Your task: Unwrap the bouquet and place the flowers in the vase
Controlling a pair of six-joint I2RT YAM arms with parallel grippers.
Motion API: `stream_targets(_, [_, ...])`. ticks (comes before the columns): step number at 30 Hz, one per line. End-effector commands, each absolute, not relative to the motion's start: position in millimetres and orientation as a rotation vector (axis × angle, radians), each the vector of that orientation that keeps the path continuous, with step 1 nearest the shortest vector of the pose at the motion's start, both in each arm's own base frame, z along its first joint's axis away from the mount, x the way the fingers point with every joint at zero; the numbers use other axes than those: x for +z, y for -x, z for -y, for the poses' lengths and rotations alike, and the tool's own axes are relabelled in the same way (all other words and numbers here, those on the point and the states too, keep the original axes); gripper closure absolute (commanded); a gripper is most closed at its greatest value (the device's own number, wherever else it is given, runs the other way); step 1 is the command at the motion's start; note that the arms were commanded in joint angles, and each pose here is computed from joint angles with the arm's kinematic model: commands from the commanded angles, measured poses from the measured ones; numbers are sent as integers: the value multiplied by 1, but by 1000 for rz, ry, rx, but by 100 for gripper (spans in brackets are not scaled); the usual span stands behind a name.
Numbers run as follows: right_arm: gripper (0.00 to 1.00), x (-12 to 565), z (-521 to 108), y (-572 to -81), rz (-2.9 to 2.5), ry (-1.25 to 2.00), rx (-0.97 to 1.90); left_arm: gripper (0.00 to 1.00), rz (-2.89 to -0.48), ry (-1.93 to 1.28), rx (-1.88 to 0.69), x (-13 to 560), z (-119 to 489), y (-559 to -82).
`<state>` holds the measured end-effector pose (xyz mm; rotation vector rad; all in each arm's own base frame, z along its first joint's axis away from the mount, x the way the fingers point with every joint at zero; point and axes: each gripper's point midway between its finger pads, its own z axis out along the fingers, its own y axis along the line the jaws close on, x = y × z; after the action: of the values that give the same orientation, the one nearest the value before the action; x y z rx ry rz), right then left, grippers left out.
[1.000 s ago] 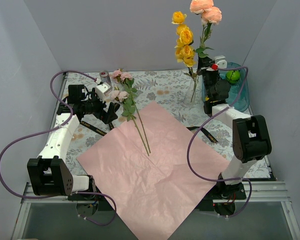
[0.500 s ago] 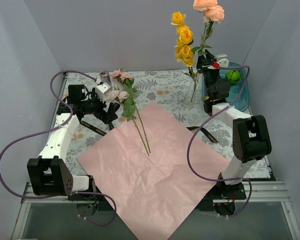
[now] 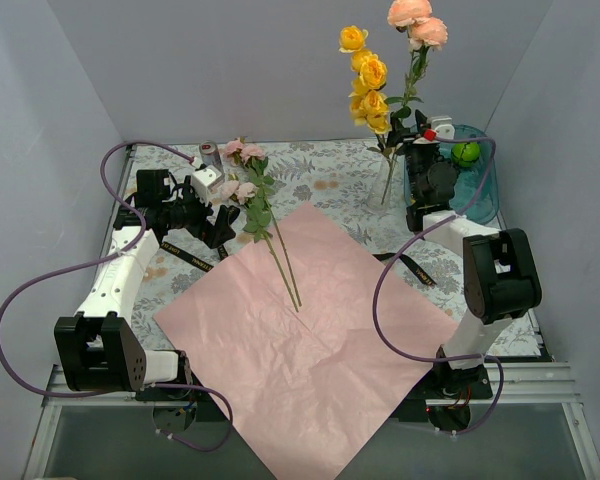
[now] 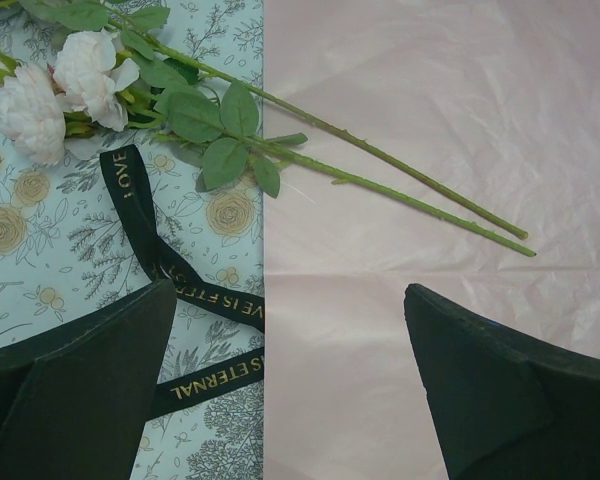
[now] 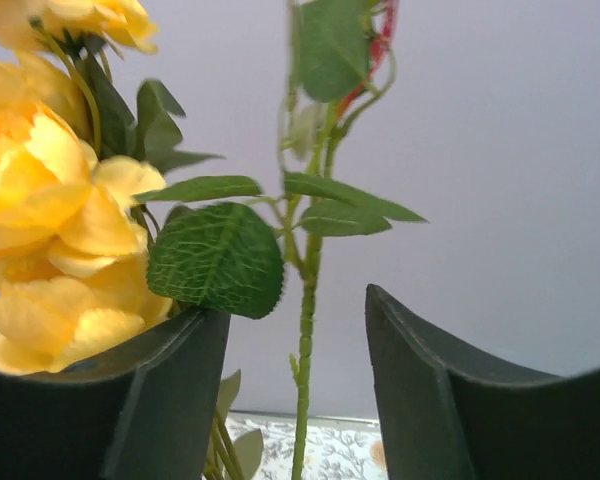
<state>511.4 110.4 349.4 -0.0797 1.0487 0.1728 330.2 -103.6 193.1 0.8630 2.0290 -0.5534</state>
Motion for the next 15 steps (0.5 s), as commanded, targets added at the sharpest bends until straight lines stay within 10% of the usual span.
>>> stream_targets(1, [29,410,-94,-470,-794,3,177,2,-1978,-886,-549,210,106,-330])
stream_targets(15, [24,381,-93,-442,-919,25,146,2,-1958,-890,-559,214,108,-331])
